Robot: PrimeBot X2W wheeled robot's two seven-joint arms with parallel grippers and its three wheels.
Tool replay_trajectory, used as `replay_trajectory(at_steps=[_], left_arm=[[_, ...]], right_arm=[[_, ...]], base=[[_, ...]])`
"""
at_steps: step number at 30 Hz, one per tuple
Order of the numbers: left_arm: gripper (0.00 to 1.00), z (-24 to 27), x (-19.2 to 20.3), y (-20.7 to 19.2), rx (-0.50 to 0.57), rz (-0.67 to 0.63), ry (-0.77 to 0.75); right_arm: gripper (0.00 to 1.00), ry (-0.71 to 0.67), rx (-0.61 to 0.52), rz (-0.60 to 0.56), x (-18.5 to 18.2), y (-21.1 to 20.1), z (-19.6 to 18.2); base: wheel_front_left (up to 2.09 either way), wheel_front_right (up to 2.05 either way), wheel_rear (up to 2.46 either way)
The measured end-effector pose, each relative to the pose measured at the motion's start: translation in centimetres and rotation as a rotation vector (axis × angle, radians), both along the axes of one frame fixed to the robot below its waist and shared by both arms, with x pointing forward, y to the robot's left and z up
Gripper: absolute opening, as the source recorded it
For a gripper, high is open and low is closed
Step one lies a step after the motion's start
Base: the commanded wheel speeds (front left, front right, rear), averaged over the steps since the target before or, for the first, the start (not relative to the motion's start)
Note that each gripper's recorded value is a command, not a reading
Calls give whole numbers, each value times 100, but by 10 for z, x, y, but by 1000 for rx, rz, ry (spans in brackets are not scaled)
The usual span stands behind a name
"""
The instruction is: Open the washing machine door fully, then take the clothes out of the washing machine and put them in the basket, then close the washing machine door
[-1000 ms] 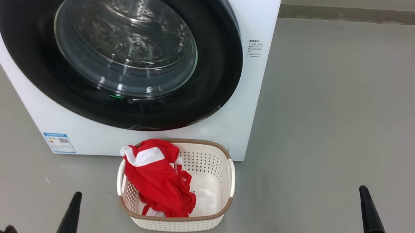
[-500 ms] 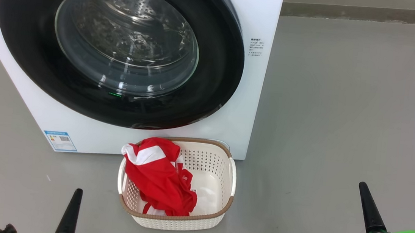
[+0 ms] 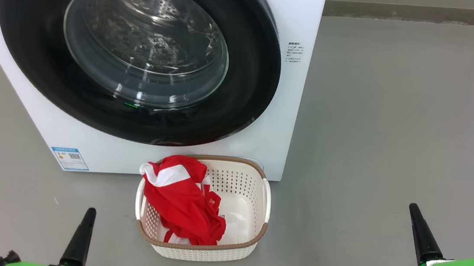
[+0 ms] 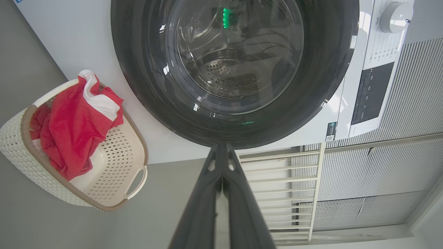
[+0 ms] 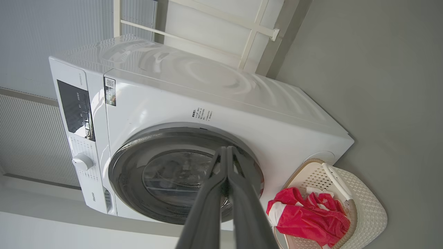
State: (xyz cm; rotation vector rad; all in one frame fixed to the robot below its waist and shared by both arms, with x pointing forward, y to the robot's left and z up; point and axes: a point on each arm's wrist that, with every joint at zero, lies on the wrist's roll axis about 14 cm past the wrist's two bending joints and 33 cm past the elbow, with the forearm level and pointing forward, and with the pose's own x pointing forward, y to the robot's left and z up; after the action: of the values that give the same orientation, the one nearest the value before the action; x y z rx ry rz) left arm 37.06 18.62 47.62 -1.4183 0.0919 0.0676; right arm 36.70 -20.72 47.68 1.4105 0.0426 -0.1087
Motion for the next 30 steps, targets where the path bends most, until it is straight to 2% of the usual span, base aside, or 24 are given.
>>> replay_trajectory(at_steps=[15, 30], left_arm=[[0, 8, 8, -1, -157, -5, -30], [0, 7, 8, 0, -161, -3, -28]], right_arm=[[0, -25, 164, 12, 8, 4, 5], [0, -26, 171, 11, 8, 3, 5]], base=[[0, 0, 0], [0, 0, 0]])
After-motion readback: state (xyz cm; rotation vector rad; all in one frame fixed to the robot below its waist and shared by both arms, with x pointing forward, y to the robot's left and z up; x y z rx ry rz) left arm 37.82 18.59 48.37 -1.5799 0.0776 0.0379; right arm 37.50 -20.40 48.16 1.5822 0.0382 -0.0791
